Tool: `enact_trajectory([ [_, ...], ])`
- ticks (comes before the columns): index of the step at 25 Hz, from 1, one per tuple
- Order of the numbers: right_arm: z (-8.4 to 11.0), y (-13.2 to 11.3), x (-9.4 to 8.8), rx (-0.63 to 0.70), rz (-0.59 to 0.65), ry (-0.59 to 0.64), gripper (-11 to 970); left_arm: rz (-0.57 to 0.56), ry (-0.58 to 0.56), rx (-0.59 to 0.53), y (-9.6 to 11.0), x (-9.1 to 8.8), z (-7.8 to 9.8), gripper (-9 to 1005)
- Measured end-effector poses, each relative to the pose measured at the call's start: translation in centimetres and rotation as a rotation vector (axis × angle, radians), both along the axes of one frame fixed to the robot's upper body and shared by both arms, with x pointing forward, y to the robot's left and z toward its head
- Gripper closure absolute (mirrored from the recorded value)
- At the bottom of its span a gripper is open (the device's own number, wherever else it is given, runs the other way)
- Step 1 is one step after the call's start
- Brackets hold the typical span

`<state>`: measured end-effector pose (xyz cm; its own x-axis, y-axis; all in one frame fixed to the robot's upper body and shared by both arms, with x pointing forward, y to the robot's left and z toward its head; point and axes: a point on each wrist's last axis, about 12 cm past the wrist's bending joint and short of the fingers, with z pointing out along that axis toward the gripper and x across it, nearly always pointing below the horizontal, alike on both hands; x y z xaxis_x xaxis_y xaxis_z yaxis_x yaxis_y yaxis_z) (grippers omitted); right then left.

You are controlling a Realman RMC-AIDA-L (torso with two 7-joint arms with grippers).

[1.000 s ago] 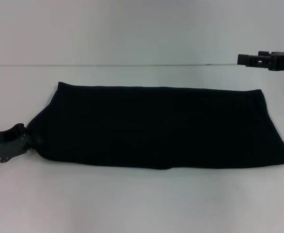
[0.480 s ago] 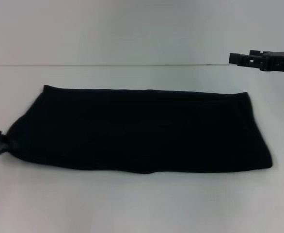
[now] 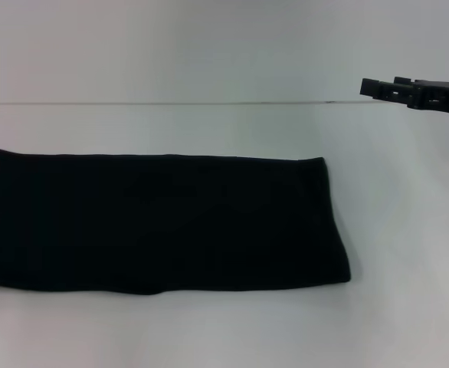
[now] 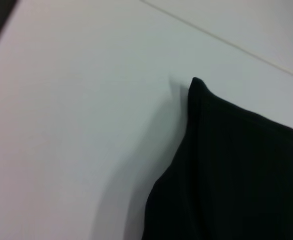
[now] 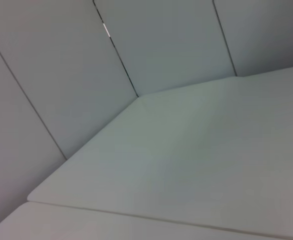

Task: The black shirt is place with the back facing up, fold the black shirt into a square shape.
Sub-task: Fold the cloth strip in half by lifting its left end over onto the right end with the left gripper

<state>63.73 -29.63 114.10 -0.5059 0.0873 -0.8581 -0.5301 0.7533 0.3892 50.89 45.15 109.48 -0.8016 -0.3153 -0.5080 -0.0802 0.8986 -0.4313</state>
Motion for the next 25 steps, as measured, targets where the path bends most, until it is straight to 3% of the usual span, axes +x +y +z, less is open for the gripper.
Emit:
enact_trajectory([
  [7,0.0,-0.1,0.1,0.000,-0.002,0.001,36,-0.034,-0.011,-0.015,-0.3,0.3,0.6,931],
  [10,-0.1,-0.2,0.0,-0.004,-0.006,-0.005,37,-0.106,-0.051,-0.079,-1.7,1.6,1.9,923],
  [13,-0.2,-0.5,-0.2,0.002,-0.019,-0.013,38,-0.235,-0.118,-0.169,-4.2,4.0,4.4,915],
  [16,-0.3,-0.9,-0.4,0.027,-0.038,-0.029,38,-0.410,-0.161,-0.250,-8.5,7.0,6.8,908],
  [19,-0.5,-1.3,-0.7,0.034,-0.047,-0.035,39,-0.580,-0.160,-0.320,-14.6,9.6,7.7,900],
  [22,-0.7,-1.8,-1.0,0.033,-0.056,-0.032,39,-0.696,-0.127,-0.372,-20.5,10.8,7.0,892],
  [25,-0.9,-2.4,-1.3,0.030,-0.066,-0.026,40,-0.742,-0.102,-0.405,-25.0,10.5,5.1,884],
])
